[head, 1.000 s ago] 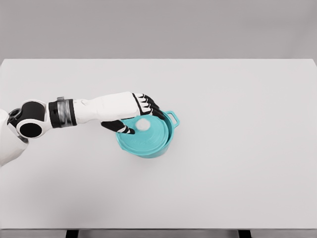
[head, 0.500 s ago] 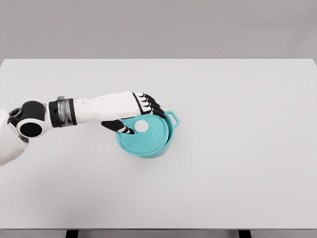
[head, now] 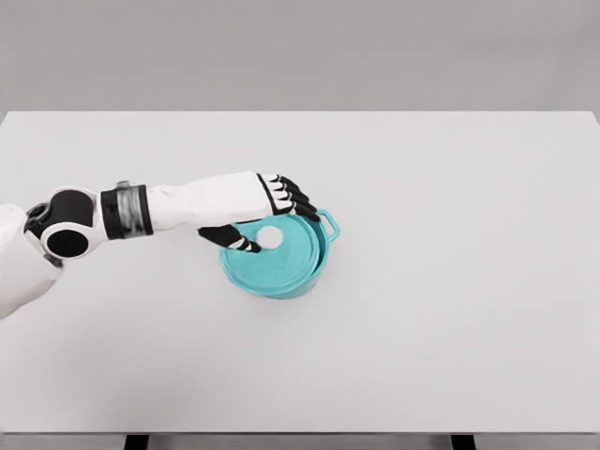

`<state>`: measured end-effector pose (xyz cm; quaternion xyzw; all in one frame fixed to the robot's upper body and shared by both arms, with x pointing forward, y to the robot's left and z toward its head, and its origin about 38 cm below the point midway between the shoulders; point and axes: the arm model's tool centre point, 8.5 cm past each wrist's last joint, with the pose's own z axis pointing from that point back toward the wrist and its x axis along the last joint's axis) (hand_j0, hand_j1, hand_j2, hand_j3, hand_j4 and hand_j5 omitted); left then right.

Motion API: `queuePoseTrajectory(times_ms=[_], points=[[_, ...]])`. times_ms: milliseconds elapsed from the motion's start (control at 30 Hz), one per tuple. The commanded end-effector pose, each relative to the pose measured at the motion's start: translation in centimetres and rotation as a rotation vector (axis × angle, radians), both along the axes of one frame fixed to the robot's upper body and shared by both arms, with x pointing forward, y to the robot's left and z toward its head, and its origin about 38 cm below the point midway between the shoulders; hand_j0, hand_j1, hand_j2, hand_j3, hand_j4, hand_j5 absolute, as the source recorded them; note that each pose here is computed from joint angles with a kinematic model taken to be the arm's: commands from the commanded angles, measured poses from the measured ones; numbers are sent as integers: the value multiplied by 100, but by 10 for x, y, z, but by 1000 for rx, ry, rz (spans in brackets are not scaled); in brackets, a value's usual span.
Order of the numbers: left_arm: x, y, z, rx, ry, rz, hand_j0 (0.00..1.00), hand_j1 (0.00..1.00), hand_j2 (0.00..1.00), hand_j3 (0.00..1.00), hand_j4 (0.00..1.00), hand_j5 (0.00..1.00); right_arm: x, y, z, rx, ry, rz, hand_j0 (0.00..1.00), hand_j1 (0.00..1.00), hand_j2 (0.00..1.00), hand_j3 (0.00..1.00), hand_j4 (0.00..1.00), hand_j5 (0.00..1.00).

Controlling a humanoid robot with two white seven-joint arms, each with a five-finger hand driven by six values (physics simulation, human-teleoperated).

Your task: Cover the pot with left arm

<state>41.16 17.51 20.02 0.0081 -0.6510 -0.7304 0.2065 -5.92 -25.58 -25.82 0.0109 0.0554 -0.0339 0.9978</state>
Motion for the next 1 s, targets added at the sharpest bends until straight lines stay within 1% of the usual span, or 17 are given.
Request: queuePoseTrajectory(times_ms=[0, 367, 433, 500, 833, 967], points=[[1, -2, 0, -10, 6, 2, 89, 89, 89, 89, 89, 89, 0, 0, 0, 0, 0, 0, 100, 100, 100, 100, 100, 100], [1, -8, 0, -20, 6, -9, 90, 90, 90, 90, 90, 90, 0, 0, 0, 0, 0, 0, 100, 100, 100, 100, 100, 100], [2, -8, 3, -20, 0, -9, 90, 90, 90, 90, 90, 90, 0, 0, 0, 0, 0, 0, 100, 100, 100, 100, 100, 100], [2, -15, 4, -27, -5, -19, 90, 90, 90, 90, 90, 90, 0, 0, 0, 0, 0, 0, 100, 100, 100, 100, 100, 100], [3, -13, 4, -25, -5, -15, 90, 90, 90, 90, 90, 90, 0, 0, 0, 0, 0, -1, 100, 100, 100, 100, 100, 100], [3, -12, 4, -24, -7, -13, 93, 93, 93, 93, 93, 93, 0, 0, 0, 0, 0, 0, 100, 100, 100, 100, 100, 100]])
